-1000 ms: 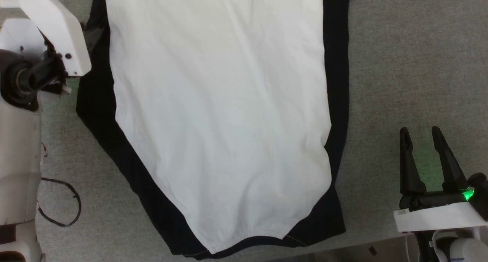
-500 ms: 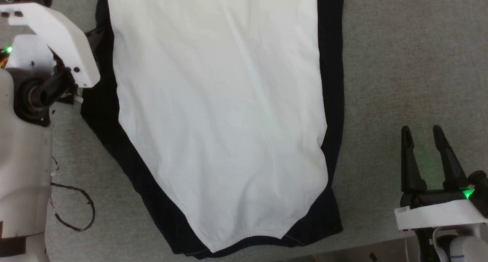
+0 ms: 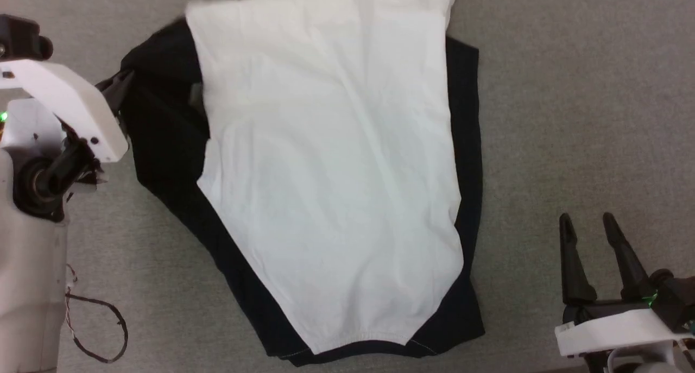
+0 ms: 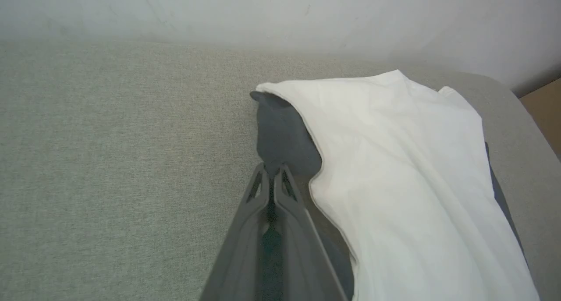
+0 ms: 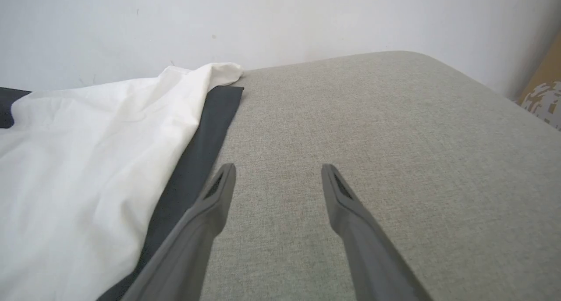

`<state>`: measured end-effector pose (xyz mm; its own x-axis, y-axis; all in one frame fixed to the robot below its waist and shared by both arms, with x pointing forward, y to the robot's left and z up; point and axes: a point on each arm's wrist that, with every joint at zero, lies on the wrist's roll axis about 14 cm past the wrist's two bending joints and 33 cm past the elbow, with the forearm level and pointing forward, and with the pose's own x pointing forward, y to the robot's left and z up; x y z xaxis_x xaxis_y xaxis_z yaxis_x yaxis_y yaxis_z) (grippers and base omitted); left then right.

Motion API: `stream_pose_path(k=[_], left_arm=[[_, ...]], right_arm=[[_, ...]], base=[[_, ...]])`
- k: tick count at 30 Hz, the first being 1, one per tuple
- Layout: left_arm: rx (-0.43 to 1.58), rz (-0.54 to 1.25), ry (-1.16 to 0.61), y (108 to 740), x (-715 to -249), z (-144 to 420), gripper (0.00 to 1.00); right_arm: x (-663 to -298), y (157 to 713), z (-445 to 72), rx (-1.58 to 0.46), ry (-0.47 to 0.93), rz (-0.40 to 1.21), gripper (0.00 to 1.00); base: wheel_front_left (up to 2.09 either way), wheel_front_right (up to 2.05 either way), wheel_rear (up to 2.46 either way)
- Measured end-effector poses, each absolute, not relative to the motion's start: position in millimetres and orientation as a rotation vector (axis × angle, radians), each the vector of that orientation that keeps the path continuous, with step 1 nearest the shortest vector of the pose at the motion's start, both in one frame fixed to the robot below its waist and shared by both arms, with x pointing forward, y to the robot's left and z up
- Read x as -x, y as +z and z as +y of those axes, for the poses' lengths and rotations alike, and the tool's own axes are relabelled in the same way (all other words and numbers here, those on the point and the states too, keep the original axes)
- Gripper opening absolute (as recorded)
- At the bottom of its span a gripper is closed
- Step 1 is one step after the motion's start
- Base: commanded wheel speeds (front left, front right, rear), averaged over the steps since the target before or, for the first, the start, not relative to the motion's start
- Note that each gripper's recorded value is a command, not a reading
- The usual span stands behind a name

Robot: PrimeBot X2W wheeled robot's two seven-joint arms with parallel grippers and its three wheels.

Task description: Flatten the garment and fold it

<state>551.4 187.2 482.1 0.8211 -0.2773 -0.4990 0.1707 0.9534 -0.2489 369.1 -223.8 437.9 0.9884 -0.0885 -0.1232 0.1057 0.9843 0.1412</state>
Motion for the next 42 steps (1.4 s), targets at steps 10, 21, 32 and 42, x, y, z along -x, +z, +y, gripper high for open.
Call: stream_pose_path(k=[10,21,32,42], left_arm=[[0.179,0.386,-0.207,553,-528,212,0.0],[0.053,0.219,-0.352,614,-487,181,0.0],[-0.047,0.131,-0.555,616,-426,104,0.0],[-0.217,-0.065,-0.744,598,-386,25,0.0]], right_arm=[[-364,461,-207,-0.166,-0.041,0.059,1.0],[-359,476,-197,-0.176,-0.006,0.016,1.0],[-353,484,-191,-0.182,0.016,0.0,1.0],[-358,473,-188,-0.182,0.023,0.035,1.0]], base=[[0.0,0.0,0.0],[0.0,0.0,0.0],[0.0,0.0,0.0],[0.0,0.0,0.0]])
